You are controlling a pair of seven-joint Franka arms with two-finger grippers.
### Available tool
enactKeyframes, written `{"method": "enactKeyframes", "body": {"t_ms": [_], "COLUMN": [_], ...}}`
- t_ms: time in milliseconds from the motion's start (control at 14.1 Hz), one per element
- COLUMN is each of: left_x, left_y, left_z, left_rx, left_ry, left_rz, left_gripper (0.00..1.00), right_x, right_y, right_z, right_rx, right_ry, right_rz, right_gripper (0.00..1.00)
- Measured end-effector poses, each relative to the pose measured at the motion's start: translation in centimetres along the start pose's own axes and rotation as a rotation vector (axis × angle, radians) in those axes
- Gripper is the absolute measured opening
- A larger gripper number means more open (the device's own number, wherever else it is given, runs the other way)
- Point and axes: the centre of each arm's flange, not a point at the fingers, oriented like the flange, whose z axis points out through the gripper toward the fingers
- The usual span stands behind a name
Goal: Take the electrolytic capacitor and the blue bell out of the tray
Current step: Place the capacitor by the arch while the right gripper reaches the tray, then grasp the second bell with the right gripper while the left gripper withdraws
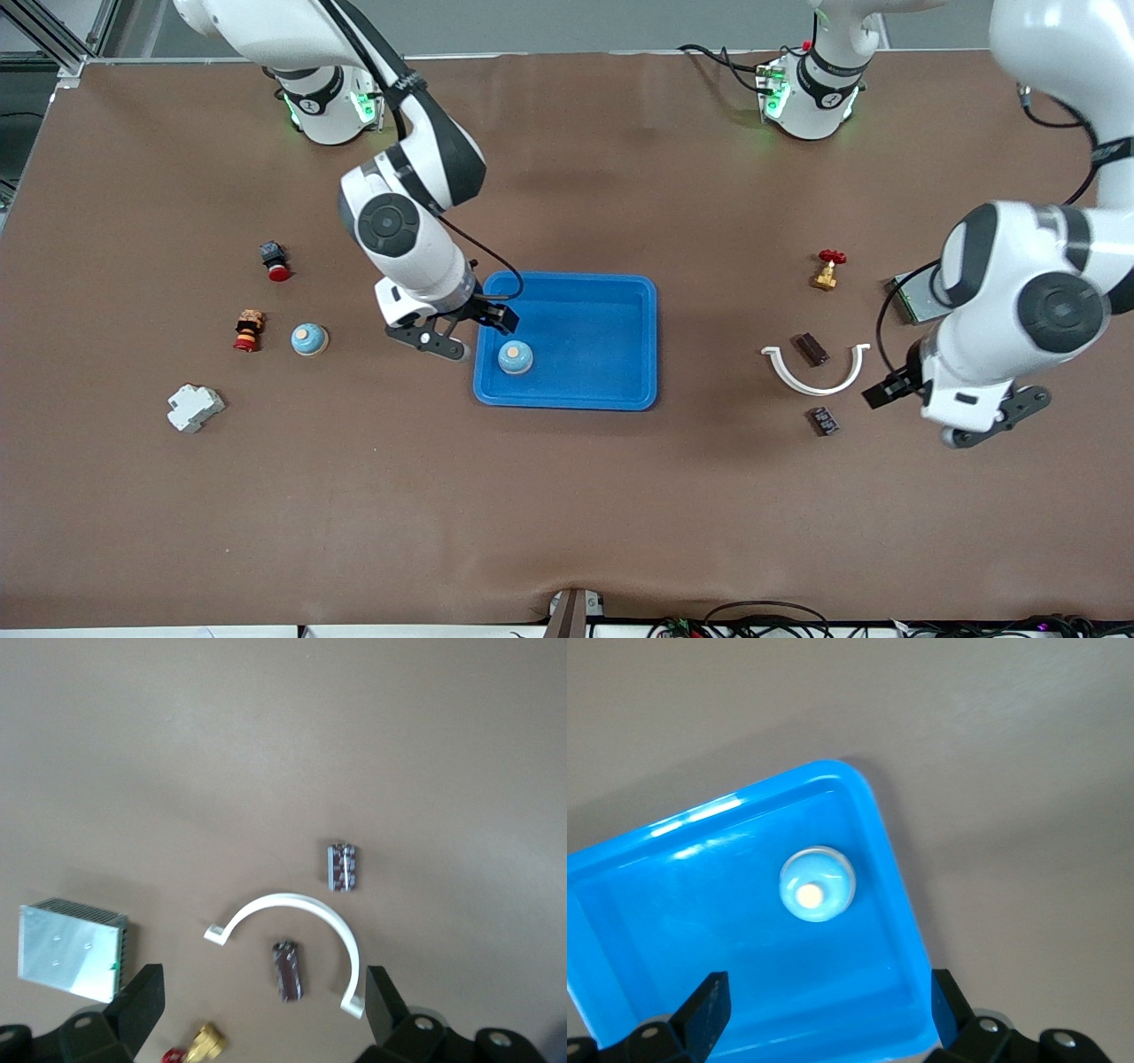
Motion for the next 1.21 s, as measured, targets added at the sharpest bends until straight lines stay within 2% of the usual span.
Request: {"method": "enactKeyframes", "body": {"t_ms": [213, 567, 709, 922, 1206], "left_x": [-0.9, -3.4, -3.6, -3.6, -3.8], "left_y": [-2.5, -5.3, -6.6, -8.0, -7.5], "left_z": [-4.3, -9.6, -10.8, -11.2, -11.9], "left_rx": [-0.023, -0.001, 0.000, 0.005, -0.001], "left_ry": [-0.016, -0.035, -0.031, -0.043, -0.031], "left_rz": [0.047, 0.178, 0.209, 0.244, 0.256], "left_gripper": [1.00, 1.00, 1.00, 1.00, 1.00], "right_x": [0.6, 2.6, 3.2, 3.4, 3.0], "right_y": [-1.3, -2.4, -2.5, -2.2, -2.2], "right_z": [2.0, 4.9, 6.4, 8.3, 10.0], "right_rx": [-0.002, -0.002, 0.004, -0.028, -0.052], "right_ry": [-0.004, 0.008, 0.021, 0.041, 0.034], "right_rz": [0.007, 0.012, 0.011, -0.017, -0.031], "right_gripper": [1.00, 1.00, 1.00, 1.00, 1.00]}}
